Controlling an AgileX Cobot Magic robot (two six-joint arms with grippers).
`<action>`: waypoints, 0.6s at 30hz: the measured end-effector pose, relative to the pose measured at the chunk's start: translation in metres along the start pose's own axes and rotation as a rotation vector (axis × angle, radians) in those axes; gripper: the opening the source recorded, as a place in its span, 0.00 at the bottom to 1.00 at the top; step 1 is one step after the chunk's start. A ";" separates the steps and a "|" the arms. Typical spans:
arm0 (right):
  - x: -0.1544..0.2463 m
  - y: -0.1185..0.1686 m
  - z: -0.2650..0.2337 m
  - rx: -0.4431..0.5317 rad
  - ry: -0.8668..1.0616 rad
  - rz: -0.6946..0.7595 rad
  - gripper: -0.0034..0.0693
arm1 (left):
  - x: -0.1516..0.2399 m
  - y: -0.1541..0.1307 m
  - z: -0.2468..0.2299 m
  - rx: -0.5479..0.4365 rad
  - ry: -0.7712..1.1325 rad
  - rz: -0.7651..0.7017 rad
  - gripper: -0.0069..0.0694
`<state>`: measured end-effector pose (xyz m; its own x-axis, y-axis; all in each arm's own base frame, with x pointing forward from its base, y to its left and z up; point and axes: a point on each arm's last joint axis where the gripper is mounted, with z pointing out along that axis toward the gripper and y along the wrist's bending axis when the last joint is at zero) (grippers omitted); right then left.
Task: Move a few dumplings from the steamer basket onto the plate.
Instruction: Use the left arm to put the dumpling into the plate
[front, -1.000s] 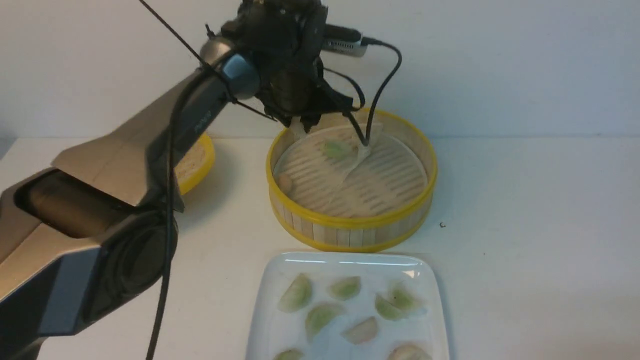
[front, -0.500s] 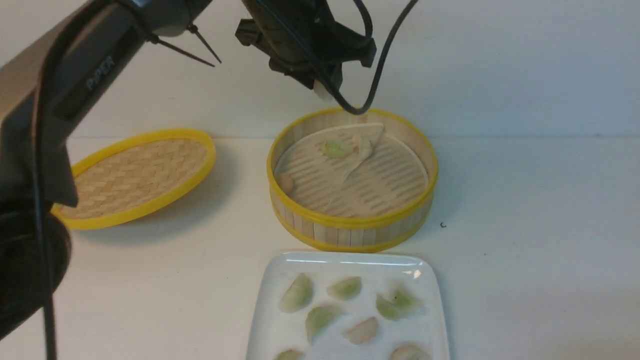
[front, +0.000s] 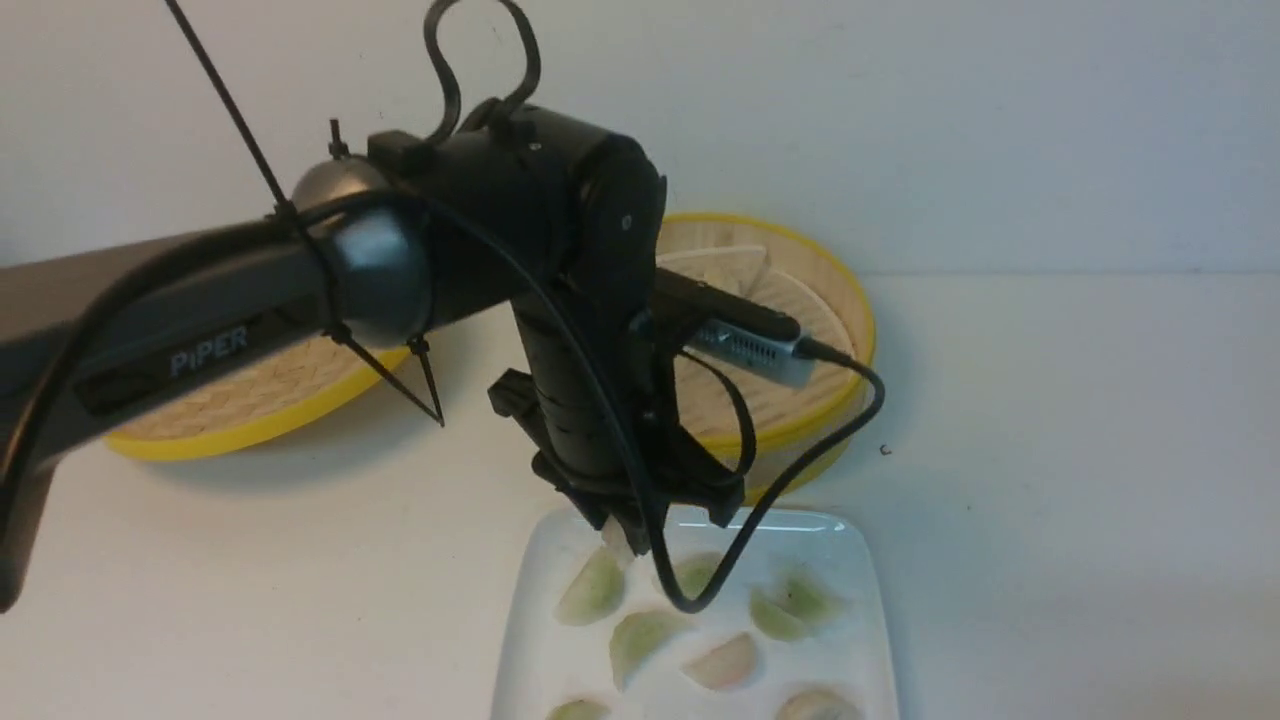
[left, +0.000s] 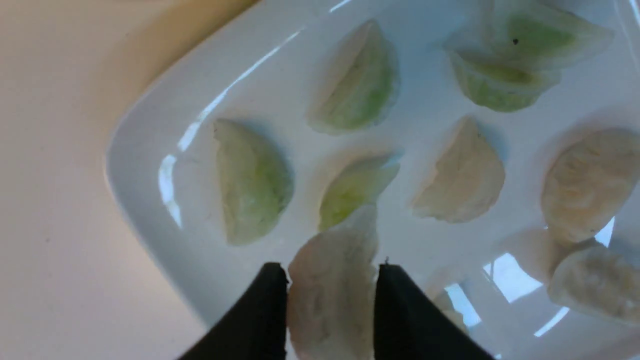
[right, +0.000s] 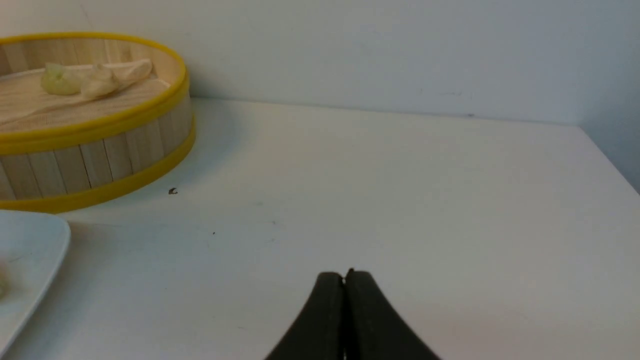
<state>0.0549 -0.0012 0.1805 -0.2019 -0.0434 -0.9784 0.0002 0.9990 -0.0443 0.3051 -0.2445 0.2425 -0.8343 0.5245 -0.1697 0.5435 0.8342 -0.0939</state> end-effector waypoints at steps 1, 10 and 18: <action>0.000 0.000 0.000 0.000 0.000 0.000 0.03 | -0.001 -0.001 0.001 0.004 -0.014 0.005 0.36; 0.000 0.000 0.000 0.000 0.000 0.000 0.03 | -0.013 0.001 0.036 -0.023 -0.028 0.026 0.36; 0.000 0.000 0.000 0.000 0.000 0.000 0.03 | -0.021 0.011 0.074 -0.113 -0.029 0.099 0.36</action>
<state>0.0549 -0.0012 0.1805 -0.2019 -0.0434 -0.9784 0.0002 0.9990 -0.0443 0.3356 -0.2584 0.1728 -0.7735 0.6012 -0.2007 0.6076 0.7935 0.0353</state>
